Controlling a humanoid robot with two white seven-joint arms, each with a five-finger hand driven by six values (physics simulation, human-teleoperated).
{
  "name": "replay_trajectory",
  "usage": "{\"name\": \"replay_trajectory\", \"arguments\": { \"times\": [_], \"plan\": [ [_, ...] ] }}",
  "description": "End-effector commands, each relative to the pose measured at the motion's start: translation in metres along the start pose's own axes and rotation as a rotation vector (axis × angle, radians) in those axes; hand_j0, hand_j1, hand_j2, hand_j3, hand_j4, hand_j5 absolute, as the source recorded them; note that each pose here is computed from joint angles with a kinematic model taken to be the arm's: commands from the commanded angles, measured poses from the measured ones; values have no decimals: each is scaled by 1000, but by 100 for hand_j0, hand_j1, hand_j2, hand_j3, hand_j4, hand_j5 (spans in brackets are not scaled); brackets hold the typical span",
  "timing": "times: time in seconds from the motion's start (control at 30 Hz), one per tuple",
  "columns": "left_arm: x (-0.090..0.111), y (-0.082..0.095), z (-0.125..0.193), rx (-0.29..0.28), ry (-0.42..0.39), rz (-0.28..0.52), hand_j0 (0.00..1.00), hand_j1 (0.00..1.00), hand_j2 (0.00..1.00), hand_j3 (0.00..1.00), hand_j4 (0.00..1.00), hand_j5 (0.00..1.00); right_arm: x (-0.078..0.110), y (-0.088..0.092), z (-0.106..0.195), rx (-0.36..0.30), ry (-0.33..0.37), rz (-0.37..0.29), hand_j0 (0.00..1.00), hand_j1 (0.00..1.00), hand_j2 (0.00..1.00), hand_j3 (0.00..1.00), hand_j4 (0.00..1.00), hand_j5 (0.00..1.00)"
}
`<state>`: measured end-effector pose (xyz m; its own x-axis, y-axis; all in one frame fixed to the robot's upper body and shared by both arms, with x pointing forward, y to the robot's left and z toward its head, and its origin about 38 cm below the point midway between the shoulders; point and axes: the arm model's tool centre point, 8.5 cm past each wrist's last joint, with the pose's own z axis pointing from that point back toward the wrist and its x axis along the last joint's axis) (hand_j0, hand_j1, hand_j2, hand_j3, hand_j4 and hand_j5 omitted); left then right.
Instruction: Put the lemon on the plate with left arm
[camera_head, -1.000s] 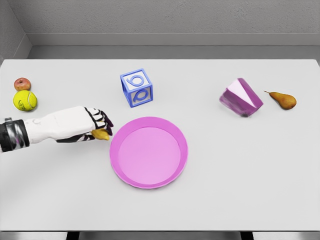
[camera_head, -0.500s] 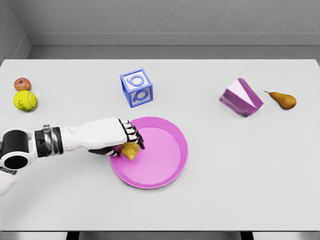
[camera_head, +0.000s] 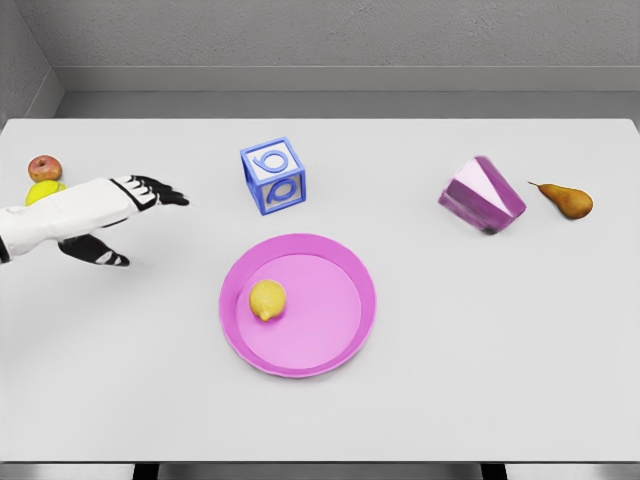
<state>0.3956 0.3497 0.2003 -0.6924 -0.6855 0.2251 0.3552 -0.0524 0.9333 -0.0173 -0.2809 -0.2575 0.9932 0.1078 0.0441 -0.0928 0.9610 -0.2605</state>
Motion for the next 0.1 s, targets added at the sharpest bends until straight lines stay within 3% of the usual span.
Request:
{"name": "replay_trajectory", "arguments": {
  "times": [0.0, 0.07],
  "plan": [
    [-13, -2, 9, 10, 35, 40, 100, 100, 100, 100, 100, 100, 0, 0, 0, 0, 0, -1, 100, 100, 100, 100, 100, 100],
    [-13, -1, 8, 12, 33, 38, 100, 100, 100, 100, 100, 100, 0, 0, 0, 0, 0, -1, 100, 100, 100, 100, 100, 100]
  ]
}}
